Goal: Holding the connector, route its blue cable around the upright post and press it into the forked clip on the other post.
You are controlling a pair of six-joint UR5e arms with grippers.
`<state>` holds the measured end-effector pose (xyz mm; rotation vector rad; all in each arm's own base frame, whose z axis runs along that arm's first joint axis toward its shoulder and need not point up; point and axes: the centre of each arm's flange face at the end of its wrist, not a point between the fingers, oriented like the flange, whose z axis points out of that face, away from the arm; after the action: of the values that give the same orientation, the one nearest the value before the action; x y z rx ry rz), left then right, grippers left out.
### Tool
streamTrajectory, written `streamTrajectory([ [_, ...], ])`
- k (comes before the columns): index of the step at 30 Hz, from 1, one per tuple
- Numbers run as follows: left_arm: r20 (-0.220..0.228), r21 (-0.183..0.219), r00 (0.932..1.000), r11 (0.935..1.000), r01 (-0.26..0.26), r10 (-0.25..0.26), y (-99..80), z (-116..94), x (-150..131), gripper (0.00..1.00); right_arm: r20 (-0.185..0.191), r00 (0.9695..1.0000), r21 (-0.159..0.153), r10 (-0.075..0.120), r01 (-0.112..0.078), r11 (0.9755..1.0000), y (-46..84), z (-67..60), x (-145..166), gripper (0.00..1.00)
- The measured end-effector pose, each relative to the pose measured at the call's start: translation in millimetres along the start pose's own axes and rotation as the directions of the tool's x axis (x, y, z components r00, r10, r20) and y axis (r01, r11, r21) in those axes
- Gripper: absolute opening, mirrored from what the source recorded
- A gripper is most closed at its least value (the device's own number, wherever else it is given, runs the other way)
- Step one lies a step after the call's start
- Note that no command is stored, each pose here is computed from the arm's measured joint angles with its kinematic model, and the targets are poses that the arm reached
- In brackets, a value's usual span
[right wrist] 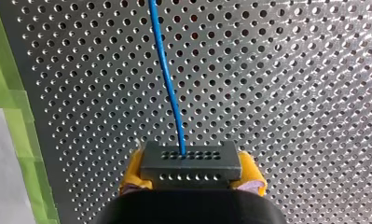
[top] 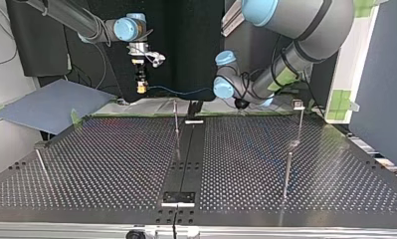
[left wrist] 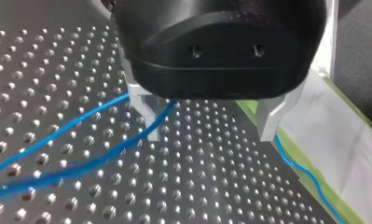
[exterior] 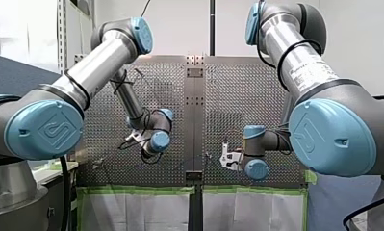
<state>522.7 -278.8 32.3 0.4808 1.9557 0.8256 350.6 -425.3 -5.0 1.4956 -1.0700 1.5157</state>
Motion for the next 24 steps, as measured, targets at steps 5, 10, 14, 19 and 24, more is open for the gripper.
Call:
streamTrajectory([
  [5,0.009,0.024,0.9997,0.9995,0.022,-0.023,-19.7,5,10,1.00,-0.003,1.0000,0.000,0.000,0.000,1.0000,0.0,0.3,0,0.00],
  [10,0.020,0.062,0.9989,0.9972,0.042,-0.043,-33.3,5,13,1.00,-0.003,1.0000,0.000,0.000,0.000,1.0000,0.2,0.3,0,0.00],
  [14,0.036,0.089,0.9961,0.9931,0.076,-0.080,-39.0,3,11,1.00,-0.003,1.0000,0.000,0.000,0.000,1.0000,0.1,0.3,0,0.00],
  [19,0.057,0.114,0.9902,0.9862,0.120,-0.127,-42.9,2,8,1.00,-0.001,1.0000,0.000,0.000,0.000,1.0000,0.1,0.1,0,0.00],
  [24,0.075,0.121,0.9796,0.9768,0.177,-0.186,-43.2,6,5,1.00,0.000,1.0000,-0.001,0.000,0.000,1.0000,0.3,0.1,0,0.00],
])
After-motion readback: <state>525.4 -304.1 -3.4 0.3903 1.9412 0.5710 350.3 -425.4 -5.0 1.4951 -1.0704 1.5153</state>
